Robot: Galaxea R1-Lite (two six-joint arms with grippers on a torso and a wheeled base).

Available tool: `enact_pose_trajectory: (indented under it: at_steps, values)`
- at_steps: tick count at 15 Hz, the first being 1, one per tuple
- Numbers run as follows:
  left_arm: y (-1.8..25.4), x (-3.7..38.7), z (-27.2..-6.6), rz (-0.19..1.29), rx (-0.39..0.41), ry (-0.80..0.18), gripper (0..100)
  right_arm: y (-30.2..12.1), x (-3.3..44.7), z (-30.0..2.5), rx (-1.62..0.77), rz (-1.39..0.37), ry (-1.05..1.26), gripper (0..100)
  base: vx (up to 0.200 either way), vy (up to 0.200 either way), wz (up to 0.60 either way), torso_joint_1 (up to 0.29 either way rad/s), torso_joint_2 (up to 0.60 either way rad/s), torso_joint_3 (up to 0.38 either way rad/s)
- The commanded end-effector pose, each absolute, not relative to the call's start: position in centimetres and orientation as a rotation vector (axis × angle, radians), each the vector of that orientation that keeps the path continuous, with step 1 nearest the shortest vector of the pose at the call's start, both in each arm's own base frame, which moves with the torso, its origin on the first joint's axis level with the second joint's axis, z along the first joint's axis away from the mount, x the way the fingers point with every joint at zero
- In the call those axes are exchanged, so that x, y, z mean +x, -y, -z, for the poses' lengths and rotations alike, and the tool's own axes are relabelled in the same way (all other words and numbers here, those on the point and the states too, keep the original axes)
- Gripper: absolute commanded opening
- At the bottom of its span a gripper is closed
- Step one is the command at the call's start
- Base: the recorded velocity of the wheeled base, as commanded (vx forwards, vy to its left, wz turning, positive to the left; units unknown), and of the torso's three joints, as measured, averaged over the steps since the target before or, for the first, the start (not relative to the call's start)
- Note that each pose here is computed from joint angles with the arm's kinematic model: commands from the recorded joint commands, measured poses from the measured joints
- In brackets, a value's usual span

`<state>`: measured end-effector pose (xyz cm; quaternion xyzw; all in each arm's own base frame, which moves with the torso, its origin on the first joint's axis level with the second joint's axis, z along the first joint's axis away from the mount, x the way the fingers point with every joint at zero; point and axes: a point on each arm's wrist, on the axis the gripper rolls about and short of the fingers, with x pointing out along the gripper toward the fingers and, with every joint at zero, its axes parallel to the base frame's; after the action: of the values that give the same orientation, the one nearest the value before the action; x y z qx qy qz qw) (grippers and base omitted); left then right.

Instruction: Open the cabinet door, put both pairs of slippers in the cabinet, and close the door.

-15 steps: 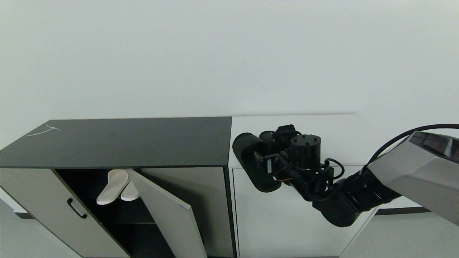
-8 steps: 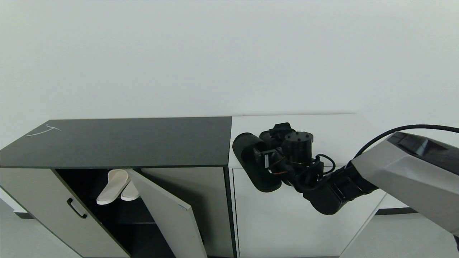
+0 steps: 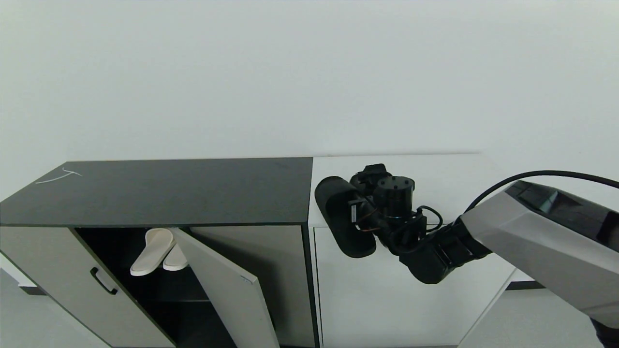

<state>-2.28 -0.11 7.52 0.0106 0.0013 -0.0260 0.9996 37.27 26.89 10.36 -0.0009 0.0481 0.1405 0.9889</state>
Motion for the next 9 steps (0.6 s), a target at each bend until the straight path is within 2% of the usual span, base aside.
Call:
enact_pose_trajectory:
  at_steps: [1, 3, 5, 8, 9]
  values:
    - [0.1, -2.3, -7.5, 0.052, 0.021, -0.004, 0, -26.7, 36.4, -12.0, 0.029, -0.305, -0.068, 0, 0.000, 0.000, 0.00, 0.000, 0.00, 0.000]
    - [0.1, -2.3, -7.5, 0.051, 0.021, -0.004, 0, -26.7, 33.6, -14.3, 0.079, -0.435, -0.056, 0, 0.000, 0.000, 0.00, 0.000, 0.00, 0.000]
    - [0.1, -2.3, -7.5, 0.052, 0.021, -0.006, 0, -25.2, 27.9, -16.3, 0.090, -0.642, -0.089, 0, 0.000, 0.000, 0.00, 0.000, 0.00, 0.000]
    - [0.1, -2.3, -7.5, 0.052, 0.021, -0.006, 0, -20.9, 20.2, -16.4, 0.065, -0.849, -0.146, 0, 0.000, 0.000, 0.00, 0.000, 0.00, 0.000]
    - [0.1, -2.3, -7.5, 0.052, 0.021, -0.004, 0, -19.5, 18.5, -16.2, 0.062, -0.875, -0.162, 0, -0.200, 0.000, 0.00, 0.002, 0.01, 0.002]
